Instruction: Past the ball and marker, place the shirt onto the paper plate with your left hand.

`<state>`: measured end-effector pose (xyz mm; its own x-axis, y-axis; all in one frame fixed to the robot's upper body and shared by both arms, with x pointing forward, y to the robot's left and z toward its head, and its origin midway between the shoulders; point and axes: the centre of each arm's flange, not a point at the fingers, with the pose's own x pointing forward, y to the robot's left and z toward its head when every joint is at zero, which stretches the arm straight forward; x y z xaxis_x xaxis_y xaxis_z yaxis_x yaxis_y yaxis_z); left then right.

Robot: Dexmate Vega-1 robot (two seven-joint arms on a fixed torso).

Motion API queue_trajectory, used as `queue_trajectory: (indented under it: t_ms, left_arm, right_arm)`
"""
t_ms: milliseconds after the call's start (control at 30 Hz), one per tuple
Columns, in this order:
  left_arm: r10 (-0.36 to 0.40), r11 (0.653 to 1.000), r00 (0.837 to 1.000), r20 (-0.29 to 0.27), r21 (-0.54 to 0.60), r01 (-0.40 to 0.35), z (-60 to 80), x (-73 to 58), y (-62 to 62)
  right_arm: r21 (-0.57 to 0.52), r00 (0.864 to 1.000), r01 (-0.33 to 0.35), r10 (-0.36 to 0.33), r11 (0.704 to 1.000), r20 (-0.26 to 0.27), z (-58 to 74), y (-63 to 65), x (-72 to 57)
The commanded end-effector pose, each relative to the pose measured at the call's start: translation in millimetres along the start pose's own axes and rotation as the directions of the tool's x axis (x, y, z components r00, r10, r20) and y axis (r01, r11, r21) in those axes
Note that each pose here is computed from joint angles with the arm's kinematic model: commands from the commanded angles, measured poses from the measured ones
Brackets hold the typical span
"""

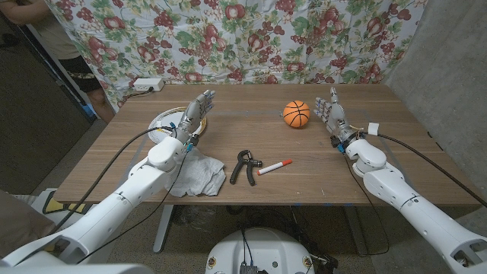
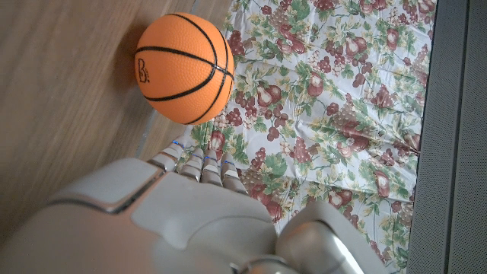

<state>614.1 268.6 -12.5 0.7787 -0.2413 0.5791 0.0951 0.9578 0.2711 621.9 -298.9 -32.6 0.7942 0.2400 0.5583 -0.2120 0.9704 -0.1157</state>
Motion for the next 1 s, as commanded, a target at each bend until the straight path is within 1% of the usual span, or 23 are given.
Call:
queue_trajectory:
  t_ms: [33, 333, 467, 633, 1000]
  left_arm:
    - [0.006, 0.997, 1.000, -0.011, 0.083, -0.005, 9.3, -8.0, -1.1]
    - [0.007, 0.992, 1.000, -0.014, 0.127, -0.005, 15.2, -12.6, 5.3]
    - [0.006, 0.988, 1.000, -0.027, 0.155, -0.001, 16.9, -14.7, 6.5]
    - [0.008, 0.978, 0.999, -0.052, 0.209, 0.003, 21.1, -17.7, 8.1]
    - [0.008, 0.976, 0.998, -0.062, 0.218, 0.006, 21.1, -17.6, 8.8]
  right_arm:
    - [-0.003, 1.000, 0.018, -0.018, 1.000, 0.005, -1.6, -7.4, -9.7]
    - [-0.019, 1.000, 0.015, -0.015, 1.000, 0.005, -2.5, -7.3, -10.3]
    - [-0.023, 1.000, 0.014, -0.013, 1.000, 0.007, -3.0, -6.6, -8.5]
    - [-0.030, 0.999, 0.033, -0.032, 0.999, 0.014, -2.3, -10.9, -7.1]
    - [-0.019, 0.999, 0.041, -0.040, 0.999, 0.035, -4.1, -10.1, -8.7]
